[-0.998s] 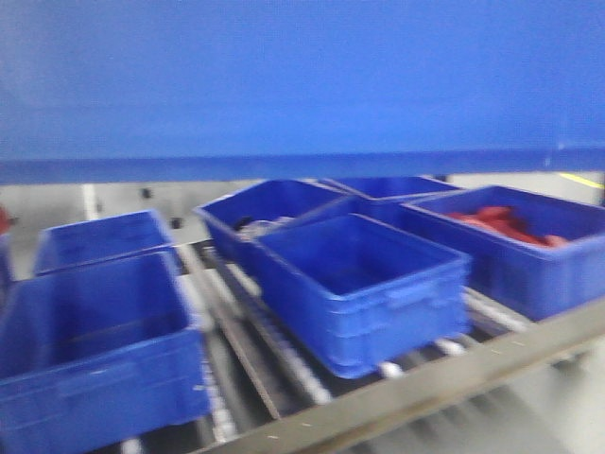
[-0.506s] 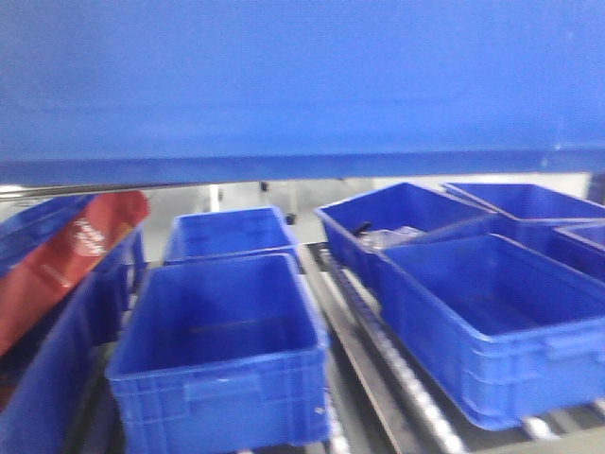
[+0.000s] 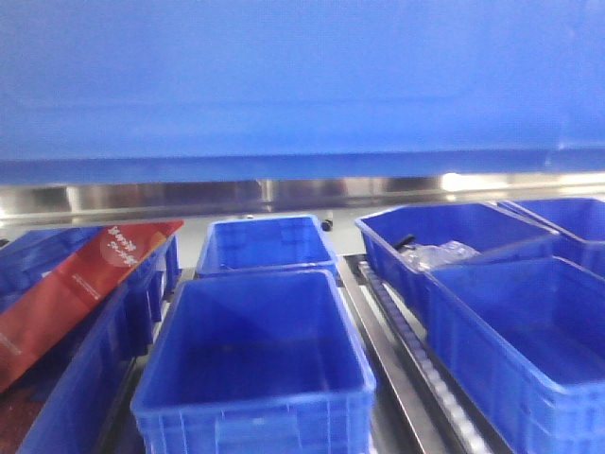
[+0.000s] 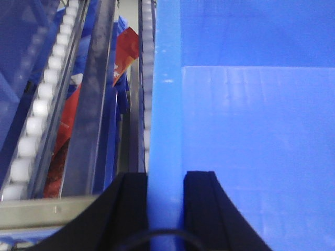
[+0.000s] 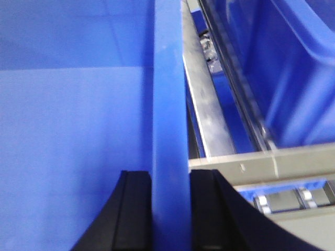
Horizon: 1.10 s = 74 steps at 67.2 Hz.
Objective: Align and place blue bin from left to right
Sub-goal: 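Carry the held bin toward the shelf of blue bins, then bring the held bin over the target shelf with both grippers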
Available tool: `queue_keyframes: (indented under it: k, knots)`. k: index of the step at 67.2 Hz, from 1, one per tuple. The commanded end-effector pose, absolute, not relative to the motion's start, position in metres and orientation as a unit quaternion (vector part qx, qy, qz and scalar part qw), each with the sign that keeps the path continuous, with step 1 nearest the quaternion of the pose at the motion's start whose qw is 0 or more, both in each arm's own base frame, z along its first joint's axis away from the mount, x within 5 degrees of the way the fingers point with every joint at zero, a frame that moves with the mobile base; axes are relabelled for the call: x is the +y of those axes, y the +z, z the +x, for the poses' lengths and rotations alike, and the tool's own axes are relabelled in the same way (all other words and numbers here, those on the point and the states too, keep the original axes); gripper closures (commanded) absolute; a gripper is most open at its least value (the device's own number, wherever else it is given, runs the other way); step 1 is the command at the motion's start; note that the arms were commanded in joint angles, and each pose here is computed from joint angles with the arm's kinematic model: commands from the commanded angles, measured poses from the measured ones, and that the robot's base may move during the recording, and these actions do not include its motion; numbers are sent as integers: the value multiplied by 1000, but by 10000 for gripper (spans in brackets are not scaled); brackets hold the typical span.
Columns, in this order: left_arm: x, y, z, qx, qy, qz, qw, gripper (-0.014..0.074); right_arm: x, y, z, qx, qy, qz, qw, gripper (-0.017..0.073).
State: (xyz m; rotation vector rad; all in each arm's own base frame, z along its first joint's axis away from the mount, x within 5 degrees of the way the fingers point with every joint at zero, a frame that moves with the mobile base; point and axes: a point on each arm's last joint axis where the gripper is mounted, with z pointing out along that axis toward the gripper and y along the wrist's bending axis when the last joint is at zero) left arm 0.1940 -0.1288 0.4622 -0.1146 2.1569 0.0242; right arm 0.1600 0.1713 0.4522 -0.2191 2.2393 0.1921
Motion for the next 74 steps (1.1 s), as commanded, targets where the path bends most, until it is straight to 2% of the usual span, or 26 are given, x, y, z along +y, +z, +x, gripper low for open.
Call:
queue_keyframes:
  k: [1,74]
  knots:
    - [-131,472,193,861,-13,-34,507,704,173,464,159,871,111,-100,468,629]
    - [-131,472,193,861,-13,-34,507,704,173,464,159,871,111,-100,468,629]
